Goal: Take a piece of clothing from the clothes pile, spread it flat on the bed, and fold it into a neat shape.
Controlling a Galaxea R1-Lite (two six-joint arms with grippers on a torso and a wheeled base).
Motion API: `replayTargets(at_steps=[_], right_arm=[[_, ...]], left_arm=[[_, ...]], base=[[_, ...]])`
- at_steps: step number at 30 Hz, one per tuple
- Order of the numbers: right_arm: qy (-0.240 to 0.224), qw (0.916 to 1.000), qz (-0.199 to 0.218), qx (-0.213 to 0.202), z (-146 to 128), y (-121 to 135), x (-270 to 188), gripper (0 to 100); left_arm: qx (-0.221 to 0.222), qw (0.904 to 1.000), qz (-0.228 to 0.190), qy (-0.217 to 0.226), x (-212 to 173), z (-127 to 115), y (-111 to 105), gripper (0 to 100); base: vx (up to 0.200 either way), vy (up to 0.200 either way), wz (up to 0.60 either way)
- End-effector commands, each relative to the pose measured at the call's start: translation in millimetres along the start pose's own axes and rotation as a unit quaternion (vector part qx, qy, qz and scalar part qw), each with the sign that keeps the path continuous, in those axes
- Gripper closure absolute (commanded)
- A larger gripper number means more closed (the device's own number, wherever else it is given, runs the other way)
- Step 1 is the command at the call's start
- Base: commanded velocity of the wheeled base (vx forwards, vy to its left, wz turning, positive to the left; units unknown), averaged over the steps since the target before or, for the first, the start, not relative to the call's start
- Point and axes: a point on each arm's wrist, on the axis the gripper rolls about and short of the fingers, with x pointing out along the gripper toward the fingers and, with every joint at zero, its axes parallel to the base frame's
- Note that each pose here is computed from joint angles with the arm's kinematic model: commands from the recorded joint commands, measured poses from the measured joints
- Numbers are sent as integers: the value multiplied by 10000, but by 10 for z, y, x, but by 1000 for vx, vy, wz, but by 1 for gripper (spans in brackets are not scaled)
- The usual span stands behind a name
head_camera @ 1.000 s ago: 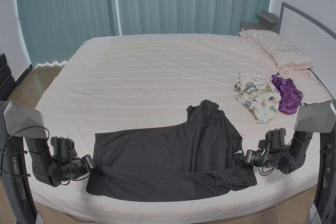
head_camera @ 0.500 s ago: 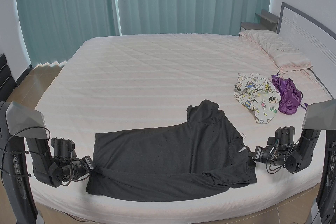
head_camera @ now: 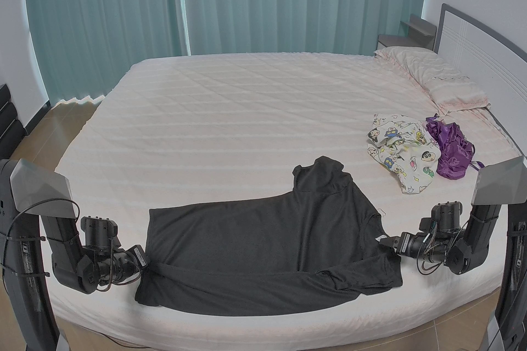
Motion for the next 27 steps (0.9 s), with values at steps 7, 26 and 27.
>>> replayTargets(at_steps=[7,26,27], right_arm=[[-319,9978,541,-234,36,152,-136,0],[114,9883,1053,-1101,-261,157,88,0],[151,9884,1049,-1085,-276,147,80,0]], left_arm=[[-11,10000,4,5,8,-2,3,100],[-18,10000,4,5,8,-2,3,100],[-24,10000,8,2,7,0,6,100]], base=[[0,0,0],[0,0,0],[0,0,0]])
